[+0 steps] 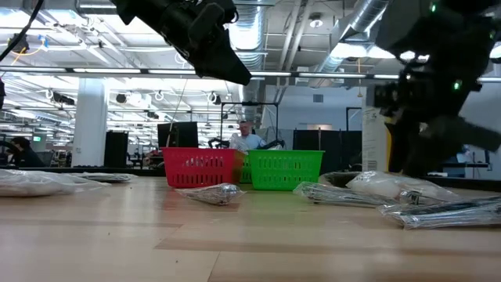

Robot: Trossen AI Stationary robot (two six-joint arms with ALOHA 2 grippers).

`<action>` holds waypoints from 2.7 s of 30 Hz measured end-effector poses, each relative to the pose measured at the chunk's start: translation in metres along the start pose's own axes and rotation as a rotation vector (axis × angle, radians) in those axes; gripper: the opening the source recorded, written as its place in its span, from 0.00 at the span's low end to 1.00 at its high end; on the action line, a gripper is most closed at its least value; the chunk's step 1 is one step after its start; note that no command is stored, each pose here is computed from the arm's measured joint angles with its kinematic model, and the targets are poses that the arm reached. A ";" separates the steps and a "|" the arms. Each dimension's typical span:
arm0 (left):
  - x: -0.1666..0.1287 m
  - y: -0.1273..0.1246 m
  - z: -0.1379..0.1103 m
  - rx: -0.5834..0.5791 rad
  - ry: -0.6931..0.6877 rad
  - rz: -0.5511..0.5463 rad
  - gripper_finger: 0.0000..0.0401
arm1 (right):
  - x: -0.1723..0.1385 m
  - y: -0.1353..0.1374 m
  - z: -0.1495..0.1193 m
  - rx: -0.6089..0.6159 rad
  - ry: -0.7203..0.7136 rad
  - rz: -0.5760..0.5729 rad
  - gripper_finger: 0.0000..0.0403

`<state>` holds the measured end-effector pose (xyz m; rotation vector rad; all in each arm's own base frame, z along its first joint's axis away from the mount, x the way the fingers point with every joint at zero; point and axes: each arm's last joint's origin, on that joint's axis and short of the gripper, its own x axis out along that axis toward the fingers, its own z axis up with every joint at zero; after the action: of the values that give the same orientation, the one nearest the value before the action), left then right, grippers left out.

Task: Pick & Place Travel size toiletries
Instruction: Put the black hairbrush into the top green bin

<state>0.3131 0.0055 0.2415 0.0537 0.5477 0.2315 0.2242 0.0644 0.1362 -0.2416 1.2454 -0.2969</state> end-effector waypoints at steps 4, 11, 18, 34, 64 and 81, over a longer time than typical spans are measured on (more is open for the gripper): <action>0.000 0.000 0.001 -0.005 -0.006 0.000 0.28 | 0.014 0.010 0.000 -0.042 0.031 -0.073 0.44; 0.000 0.000 0.002 -0.007 -0.016 0.000 0.28 | 0.013 0.024 0.004 -0.059 0.049 -0.162 0.39; 0.000 0.000 0.002 -0.008 -0.019 -0.001 0.28 | 0.010 0.029 0.001 -0.091 -0.009 -0.231 0.34; 0.000 0.000 0.002 -0.008 -0.022 -0.001 0.28 | 0.017 0.019 0.012 -0.041 -0.043 -0.230 0.32; 0.000 0.000 0.002 -0.004 -0.022 -0.001 0.28 | 0.012 0.016 0.032 0.001 -0.090 -0.241 0.01; 0.000 0.000 0.002 -0.005 -0.025 -0.001 0.28 | -0.066 -0.025 0.036 0.184 -0.373 -0.225 0.00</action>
<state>0.3143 0.0054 0.2436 0.0512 0.5217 0.2314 0.2370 0.0648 0.2144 -0.2654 0.8168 -0.5323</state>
